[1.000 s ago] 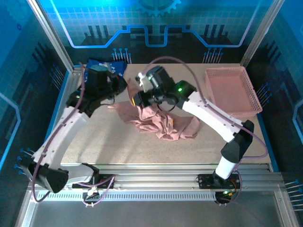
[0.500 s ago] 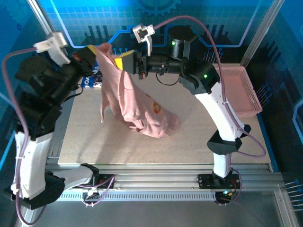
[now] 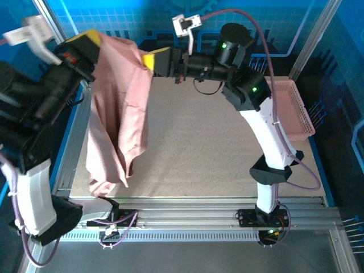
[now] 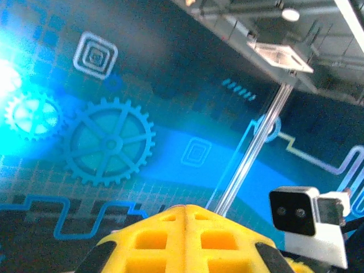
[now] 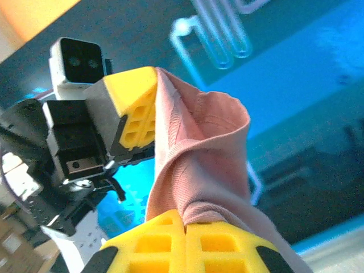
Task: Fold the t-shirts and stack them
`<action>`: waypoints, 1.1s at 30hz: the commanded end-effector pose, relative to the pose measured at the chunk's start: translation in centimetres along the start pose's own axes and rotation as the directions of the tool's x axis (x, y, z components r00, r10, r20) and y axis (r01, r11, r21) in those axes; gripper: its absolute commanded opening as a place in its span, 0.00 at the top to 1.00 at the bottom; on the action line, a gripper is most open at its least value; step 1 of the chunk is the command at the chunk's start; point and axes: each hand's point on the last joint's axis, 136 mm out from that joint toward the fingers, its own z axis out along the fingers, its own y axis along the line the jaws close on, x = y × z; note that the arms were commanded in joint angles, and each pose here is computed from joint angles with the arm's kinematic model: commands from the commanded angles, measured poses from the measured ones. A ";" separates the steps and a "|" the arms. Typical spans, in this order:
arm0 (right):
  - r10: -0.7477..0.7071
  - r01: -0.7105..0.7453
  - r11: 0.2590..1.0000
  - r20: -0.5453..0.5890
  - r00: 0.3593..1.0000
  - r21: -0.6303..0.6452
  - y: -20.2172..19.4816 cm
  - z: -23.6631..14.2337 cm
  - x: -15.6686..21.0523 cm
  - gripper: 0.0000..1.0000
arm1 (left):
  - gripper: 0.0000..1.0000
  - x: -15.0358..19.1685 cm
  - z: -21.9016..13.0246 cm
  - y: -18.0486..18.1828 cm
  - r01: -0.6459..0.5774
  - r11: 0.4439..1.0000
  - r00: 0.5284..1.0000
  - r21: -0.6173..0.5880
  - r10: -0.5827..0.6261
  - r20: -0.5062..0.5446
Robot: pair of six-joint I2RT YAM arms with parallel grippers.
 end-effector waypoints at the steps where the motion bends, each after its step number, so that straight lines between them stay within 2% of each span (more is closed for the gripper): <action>1: 0.065 -0.072 0.979 0.038 0.997 0.190 -4.0 -4.1 -0.7 1.00 | 1.00 5.2 5.6 2.2 -0.012 1.000 0.990 -0.008 0.010 -0.142; 4: 0.164 -0.171 0.924 0.052 0.985 0.341 -9.8 -7.4 1.2 1.00 | 1.00 10.2 9.4 4.5 -0.011 0.999 0.966 -0.032 0.003 -0.257; 8: 0.297 -0.316 0.796 0.121 0.947 0.516 -17.5 -13.6 4.5 1.00 | 1.00 17.7 14.0 7.2 0.004 0.999 0.922 -0.039 -0.019 -0.387; 15: 0.402 -0.446 0.593 0.234 0.885 0.670 -27.0 -22.9 10.1 1.00 | 1.00 29.5 20.6 7.7 0.022 1.000 0.816 0.016 -0.009 -0.578; 16: 0.399 -0.440 0.567 0.235 0.886 0.697 -27.9 -24.0 10.6 1.00 | 0.97 30.7 21.2 8.0 0.037 0.999 0.804 0.004 -0.027 -0.594; 18: 0.407 -0.445 0.526 0.244 0.880 0.725 -30.0 -25.9 11.5 1.00 | 0.66 33.1 21.9 9.3 0.065 0.997 0.769 -0.049 -0.081 -0.634; 19: 0.426 -0.457 0.504 0.250 0.870 0.733 -31.4 -26.8 12.2 1.00 | 0.62 34.1 21.9 9.8 0.074 0.994 0.752 -0.075 -0.105 -0.651; 20: 0.440 -0.459 0.486 0.246 0.864 0.744 -32.9 -27.5 12.8 0.91 | 0.58 34.6 21.5 10.2 0.084 0.991 0.737 -0.101 -0.130 -0.663; 22: 0.465 -0.444 0.465 0.216 0.859 0.766 -35.5 -28.3 14.0 0.63 | 0.43 34.7 19.9 9.9 0.114 0.985 0.721 -0.127 -0.170 -0.671; 23: 0.481 -0.433 0.449 0.197 0.854 0.782 -36.5 -28.7 14.6 0.56 | 0.40 34.6 18.5 9.5 0.139 0.981 0.707 -0.136 -0.195 -0.680; 25: 0.499 -0.407 0.417 0.169 0.850 0.813 -37.1 -29.6 15.3 0.49 | 0.36 35.1 14.7 8.8 0.170 0.972 0.660 -0.160 -0.233 -0.714; 28: 0.465 -0.339 0.425 0.119 0.877 0.839 -34.8 -30.3 15.8 0.35 | 0.32 37.4 6.9 8.5 0.141 0.963 0.551 -0.229 -0.269 -0.790; 31: 0.469 -0.290 0.417 0.069 0.880 0.862 -31.6 -31.1 17.3 0.30 | 0.28 41.2 0.2 8.4 0.080 0.964 0.454 -0.252 -0.260 -0.852; 33: 0.483 -0.307 0.468 0.051 0.874 0.828 -29.1 -30.1 18.4 0.28 | 0.28 44.4 -2.7 8.0 0.034 0.968 0.382 -0.251 -0.244 -0.891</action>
